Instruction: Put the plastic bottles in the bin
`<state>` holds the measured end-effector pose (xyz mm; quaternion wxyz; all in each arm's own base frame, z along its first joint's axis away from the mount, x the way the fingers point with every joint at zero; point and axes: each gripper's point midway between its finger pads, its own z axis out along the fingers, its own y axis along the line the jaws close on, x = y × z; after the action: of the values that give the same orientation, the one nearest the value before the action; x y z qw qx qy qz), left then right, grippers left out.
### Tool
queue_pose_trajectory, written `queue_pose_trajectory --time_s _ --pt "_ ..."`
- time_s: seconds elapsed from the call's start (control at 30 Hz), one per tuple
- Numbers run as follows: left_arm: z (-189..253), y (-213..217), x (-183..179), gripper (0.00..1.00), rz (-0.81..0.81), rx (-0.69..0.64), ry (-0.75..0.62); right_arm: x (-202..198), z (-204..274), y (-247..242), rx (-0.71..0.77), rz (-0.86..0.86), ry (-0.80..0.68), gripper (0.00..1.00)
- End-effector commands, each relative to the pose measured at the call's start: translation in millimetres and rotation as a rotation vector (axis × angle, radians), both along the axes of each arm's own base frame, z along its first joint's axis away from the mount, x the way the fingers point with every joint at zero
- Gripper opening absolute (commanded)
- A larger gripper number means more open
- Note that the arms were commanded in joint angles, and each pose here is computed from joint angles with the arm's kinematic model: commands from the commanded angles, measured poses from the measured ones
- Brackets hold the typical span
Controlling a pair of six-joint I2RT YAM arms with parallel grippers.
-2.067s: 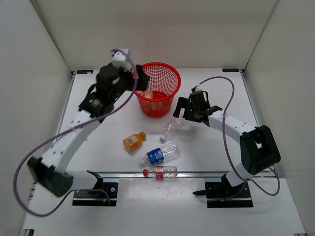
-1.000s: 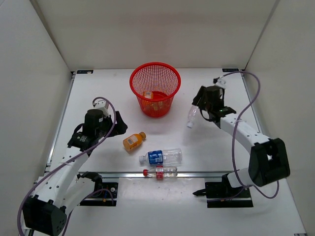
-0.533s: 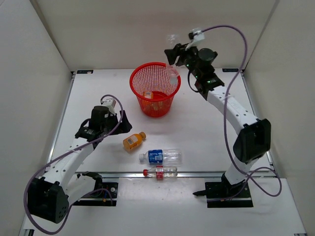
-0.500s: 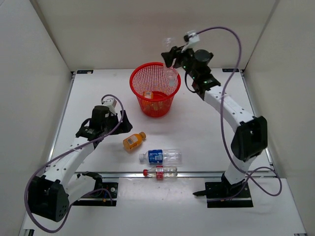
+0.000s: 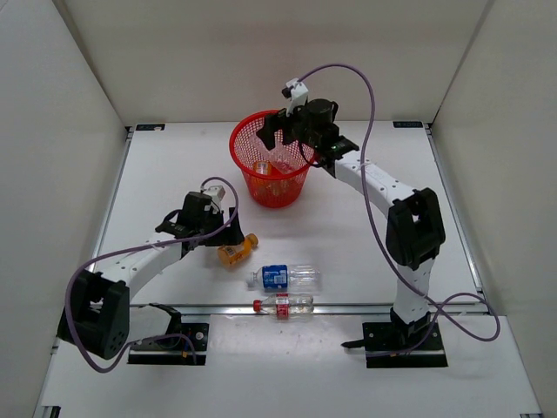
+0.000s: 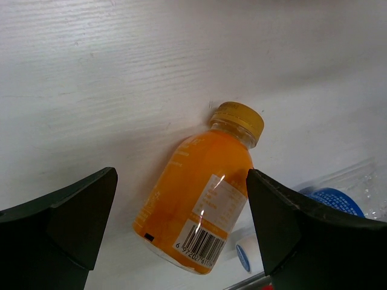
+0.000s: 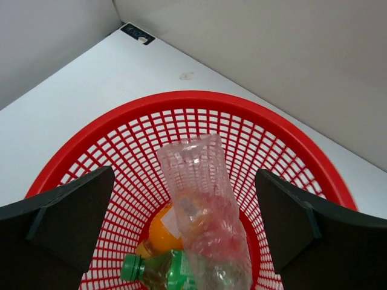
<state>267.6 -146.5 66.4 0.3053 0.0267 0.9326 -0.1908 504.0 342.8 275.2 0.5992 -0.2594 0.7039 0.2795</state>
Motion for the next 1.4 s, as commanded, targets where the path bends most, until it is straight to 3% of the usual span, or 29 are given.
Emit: queue_pose_trajectory --time_s 0.0,0.17,0.3,0.37,0.4,0.5,0.6,0.7,0.73,0.83,0.93,1.13,1.27,1.37 --pt "10.5 -5.5 7.3 0.99 -0.034 0.014 -0.052 -18.9 102.1 -26.7 0.047 -0.082 -0.136 0.99" --pt "1.0 -5.4 0.9 0.98 -0.032 0.023 -0.026 -41.4 103.7 -92.5 0.068 -0.249 -0.018 0.99" --pt "-10.8 -10.5 -6.3 0.99 -0.063 0.05 0.015 -69.6 62.7 -171.4 0.079 -0.421 0.129 0.99" --pt "-16.0 -12.2 -9.0 0.99 -0.076 0.082 0.028 -85.0 18.4 -212.7 0.066 -0.518 0.234 0.99" --pt "-20.0 -11.0 -11.1 0.98 -0.079 0.094 0.043 -94.7 21.8 -228.3 0.09 -0.554 0.236 0.99" --pt "-21.1 -15.8 -12.5 0.9 -0.108 0.095 0.062 -125.9 -29.1 -287.6 0.095 -0.706 0.371 0.99" --pt "-25.5 -7.3 -15.3 0.86 -0.09 0.135 0.083 -150.7 -71.0 -315.2 0.099 -0.782 0.476 0.99" --pt "-29.2 -6.1 -18.9 0.76 -0.089 0.132 0.095 -170.2 -94.8 -321.3 0.12 -0.79 0.55 1.0" --pt "-24.1 -8.6 -14.2 0.69 -0.084 0.118 0.083 -173.1 -98.8 -320.3 0.117 -0.781 0.559 0.99" --pt "8.1 -15.0 1.5 0.58 -0.075 0.065 0.032 -185.2 -112.7 -315.0 0.05 -0.778 0.572 0.99" --pt "73.3 -16.0 28.1 0.55 -0.036 0.037 -0.125 -192.2 -117.2 -305.1 -0.005 -0.732 0.555 0.99" --pt "240.7 -17.1 82.5 0.63 0.032 0.034 -0.517 -200.8 -111.6 -288.0 -0.049 -0.574 0.511 0.99" --pt "294.4 -39.4 130.8 0.61 0.044 -0.024 -0.713 -208.8 -118.9 -271.5 -0.168 -0.486 0.478 0.99" --pt "297.1 -75.0 163.8 0.61 0.005 -0.113 -0.716 -210.4 -122.3 -260.5 -0.233 -0.448 0.449 1.0"
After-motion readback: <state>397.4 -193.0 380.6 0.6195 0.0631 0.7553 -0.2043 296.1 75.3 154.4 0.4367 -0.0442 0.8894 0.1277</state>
